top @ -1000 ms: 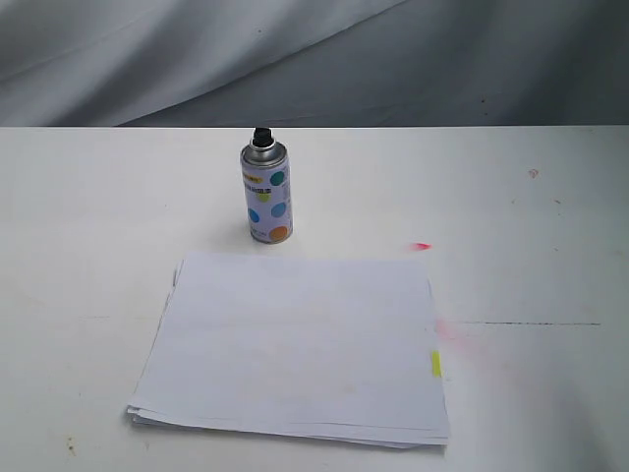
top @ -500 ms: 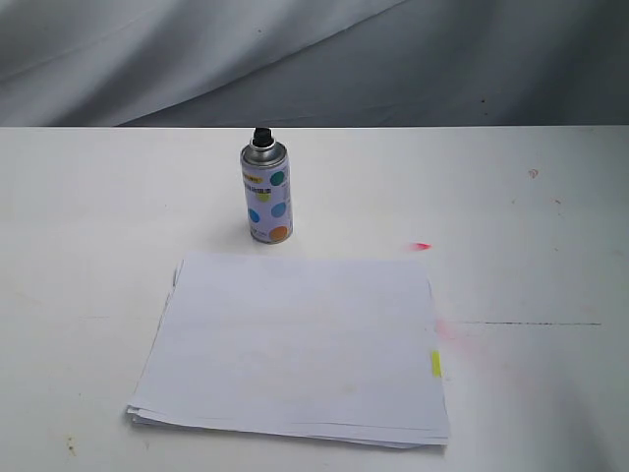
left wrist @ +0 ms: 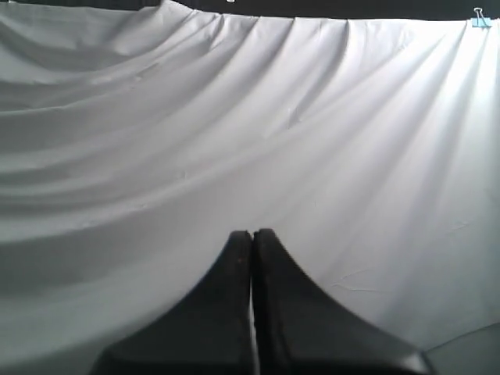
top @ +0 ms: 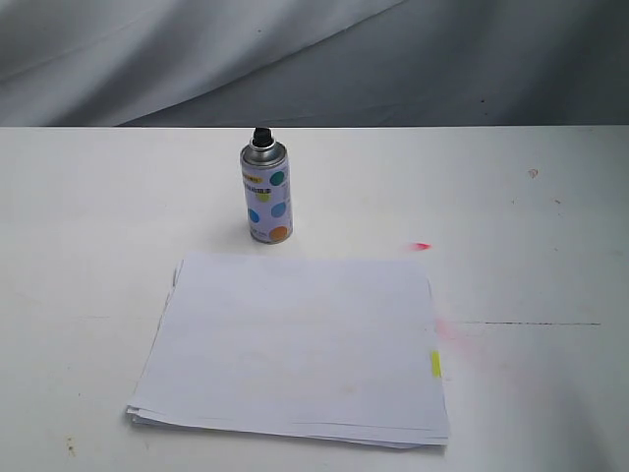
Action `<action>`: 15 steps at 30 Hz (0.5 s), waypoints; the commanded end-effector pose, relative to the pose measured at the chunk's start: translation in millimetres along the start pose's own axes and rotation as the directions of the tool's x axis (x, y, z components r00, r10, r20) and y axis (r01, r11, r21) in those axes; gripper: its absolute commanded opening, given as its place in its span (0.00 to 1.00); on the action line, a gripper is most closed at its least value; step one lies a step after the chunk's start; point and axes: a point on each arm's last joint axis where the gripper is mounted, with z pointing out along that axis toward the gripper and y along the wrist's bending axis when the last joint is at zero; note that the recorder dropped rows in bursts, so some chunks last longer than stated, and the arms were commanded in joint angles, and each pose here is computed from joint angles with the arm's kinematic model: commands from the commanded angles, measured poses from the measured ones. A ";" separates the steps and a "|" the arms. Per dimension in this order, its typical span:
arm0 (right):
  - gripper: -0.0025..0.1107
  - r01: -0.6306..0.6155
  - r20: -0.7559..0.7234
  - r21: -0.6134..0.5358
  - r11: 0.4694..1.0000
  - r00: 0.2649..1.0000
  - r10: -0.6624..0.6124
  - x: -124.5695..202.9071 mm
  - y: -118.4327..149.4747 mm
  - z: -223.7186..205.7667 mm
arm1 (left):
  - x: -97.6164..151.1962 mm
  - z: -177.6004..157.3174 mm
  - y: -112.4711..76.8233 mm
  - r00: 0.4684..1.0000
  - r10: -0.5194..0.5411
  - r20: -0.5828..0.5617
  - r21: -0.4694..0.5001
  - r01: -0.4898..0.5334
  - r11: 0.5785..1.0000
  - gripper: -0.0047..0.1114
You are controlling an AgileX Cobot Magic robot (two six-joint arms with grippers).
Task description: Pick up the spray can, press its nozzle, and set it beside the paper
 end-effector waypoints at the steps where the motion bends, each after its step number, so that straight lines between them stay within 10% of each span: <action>1: 0.02 0.001 0.006 0.010 1.000 1.000 -0.001 0.6 -0.6 -0.1 | -25.5 40.0 -2.2 0.982 -0.010 -0.187 -0.002 0.010 1.000 0.04; 7: 0.02 0.001 0.006 0.010 1.000 1.000 -0.001 0.6 -0.6 -0.1 | -11.8 99.1 -5.2 0.838 -0.124 -0.531 -0.054 0.113 0.992 0.04; 15: 0.02 0.001 0.006 0.010 1.000 1.000 -0.001 0.6 -0.6 -0.1 | 28.3 139.9 -3.4 0.766 -0.206 -0.609 -0.123 0.166 0.978 0.04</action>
